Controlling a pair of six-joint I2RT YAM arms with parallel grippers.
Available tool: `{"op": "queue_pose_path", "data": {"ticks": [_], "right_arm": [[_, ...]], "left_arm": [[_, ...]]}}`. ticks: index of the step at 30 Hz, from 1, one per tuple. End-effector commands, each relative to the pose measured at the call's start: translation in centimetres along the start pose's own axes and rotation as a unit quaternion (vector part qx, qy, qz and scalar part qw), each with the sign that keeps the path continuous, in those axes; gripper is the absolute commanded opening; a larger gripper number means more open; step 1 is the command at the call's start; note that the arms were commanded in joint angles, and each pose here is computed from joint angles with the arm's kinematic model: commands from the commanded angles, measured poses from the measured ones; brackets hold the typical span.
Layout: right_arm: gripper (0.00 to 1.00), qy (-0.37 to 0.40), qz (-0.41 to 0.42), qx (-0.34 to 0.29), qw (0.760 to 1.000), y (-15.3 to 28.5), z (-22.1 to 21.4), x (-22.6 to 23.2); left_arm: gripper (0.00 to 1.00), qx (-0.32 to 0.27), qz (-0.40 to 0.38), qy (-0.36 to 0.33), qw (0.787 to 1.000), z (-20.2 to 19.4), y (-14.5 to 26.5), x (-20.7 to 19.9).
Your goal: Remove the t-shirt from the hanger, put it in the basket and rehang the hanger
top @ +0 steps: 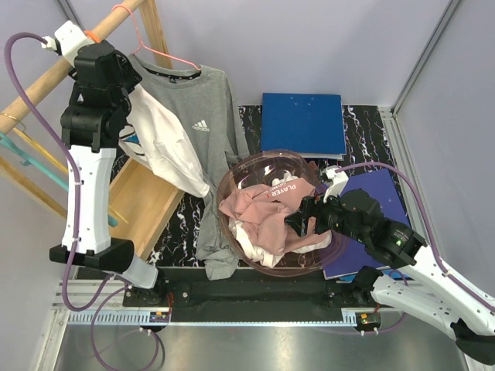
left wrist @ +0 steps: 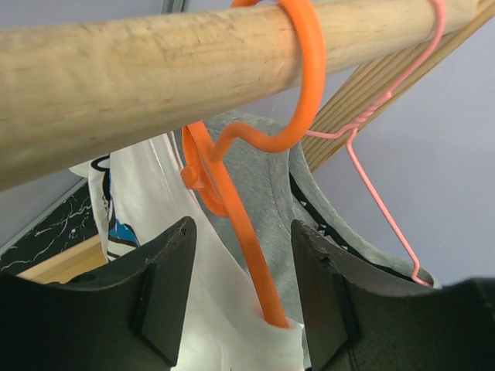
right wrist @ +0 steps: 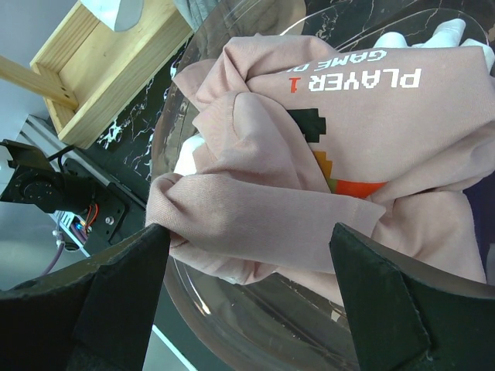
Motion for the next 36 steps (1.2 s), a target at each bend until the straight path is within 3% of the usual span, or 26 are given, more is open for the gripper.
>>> {"op": "queue_pose_path", "data": {"ticks": [1,5,8,17,25,33,36], "right_arm": [[0.92,0.001,0.004,-0.020,1.000,0.2,1.0,0.2],[0.92,0.001,0.002,-0.023,1.000,0.3,1.0,0.1],[0.92,0.002,0.001,-0.022,1.000,0.2,1.0,0.1],[0.93,0.002,0.004,-0.024,1.000,0.3,1.2,0.3],[0.92,0.006,0.009,-0.021,1.000,0.1,1.5,0.6],[1.00,0.043,0.040,-0.002,0.998,-0.4,2.0,1.8],[1.00,0.063,0.072,-0.009,0.995,-0.2,4.3,3.6]], "left_arm": [[0.55,-0.001,0.002,0.018,1.000,0.0,-1.1,-0.4],[0.52,-0.005,0.006,0.020,1.000,0.2,-1.7,-0.4],[0.43,-0.013,0.006,0.016,1.000,0.6,-1.9,-0.5],[0.01,-0.044,-0.011,0.011,0.999,3.2,0.0,-0.5],[0.00,-0.113,-0.032,0.025,0.993,8.8,6.2,1.3],[0.00,-0.131,-0.064,0.051,0.988,10.6,11.6,3.4],[0.00,-0.121,-0.083,0.074,0.986,10.2,13.5,4.3]]}}
Point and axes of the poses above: each gripper's point midway between its finger pads, its own y axis back along the fingers, its own x axis along the line the jaws close on, z = x × y, the point moved 3 cm from there along y, back along the fingers, and after that the axes turned 2 degrees about y, right-handed, at the moved point
